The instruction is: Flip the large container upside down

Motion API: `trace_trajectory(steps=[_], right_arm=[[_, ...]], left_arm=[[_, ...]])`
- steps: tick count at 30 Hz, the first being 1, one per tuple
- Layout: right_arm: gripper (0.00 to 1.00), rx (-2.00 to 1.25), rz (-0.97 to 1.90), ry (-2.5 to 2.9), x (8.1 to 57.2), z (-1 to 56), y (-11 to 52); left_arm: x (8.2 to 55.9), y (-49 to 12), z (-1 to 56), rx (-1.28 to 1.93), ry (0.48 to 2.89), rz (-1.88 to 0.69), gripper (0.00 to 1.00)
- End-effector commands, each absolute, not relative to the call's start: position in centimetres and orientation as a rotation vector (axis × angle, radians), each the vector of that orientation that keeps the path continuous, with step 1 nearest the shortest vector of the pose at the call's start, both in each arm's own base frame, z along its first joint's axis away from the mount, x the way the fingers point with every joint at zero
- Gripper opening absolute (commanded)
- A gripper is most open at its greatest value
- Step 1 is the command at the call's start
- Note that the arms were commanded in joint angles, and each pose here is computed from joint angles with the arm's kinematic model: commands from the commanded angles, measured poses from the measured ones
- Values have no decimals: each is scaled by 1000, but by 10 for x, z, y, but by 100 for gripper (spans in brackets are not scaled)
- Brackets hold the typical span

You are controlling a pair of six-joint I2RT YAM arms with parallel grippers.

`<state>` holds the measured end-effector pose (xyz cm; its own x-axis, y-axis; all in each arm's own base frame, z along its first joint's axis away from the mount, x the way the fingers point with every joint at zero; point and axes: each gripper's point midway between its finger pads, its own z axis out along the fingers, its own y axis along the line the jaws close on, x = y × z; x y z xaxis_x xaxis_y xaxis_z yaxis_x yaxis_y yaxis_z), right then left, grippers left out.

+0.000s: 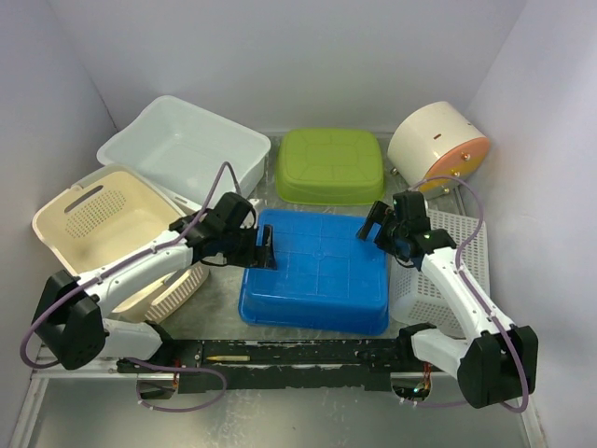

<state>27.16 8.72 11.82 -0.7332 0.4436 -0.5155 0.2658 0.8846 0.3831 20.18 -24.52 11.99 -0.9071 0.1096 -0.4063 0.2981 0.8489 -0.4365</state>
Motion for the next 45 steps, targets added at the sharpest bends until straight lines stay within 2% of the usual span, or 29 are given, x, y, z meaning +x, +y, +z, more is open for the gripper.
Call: trace_trajectory(steps=[1,12,19,22,31,40,41,45], right_arm=[[100,500,368,2470,263,121,90],[100,562,311,2386,257,138,75],[100,476,287,2344,270,166,73],[100,456,241,2304,276,182,66],[100,371,296,2186,294,221,72],[100,425,486,1992,310,252,90],[100,450,489,1975,313,254,89],[100,471,500,1923,320,257,88]], left_arm=[[180,-304,130,445,2585,-975,86],[180,-314,135,464,2563,-956,86],[169,-331,133,521,2567,-962,85],[170,-332,133,497,2584,-883,85],[202,-281,193,237,2457,-555,89],[276,-198,274,-161,2284,-221,87],[281,-187,283,-180,2259,-185,100],[319,-113,278,-315,2325,-110,98]])
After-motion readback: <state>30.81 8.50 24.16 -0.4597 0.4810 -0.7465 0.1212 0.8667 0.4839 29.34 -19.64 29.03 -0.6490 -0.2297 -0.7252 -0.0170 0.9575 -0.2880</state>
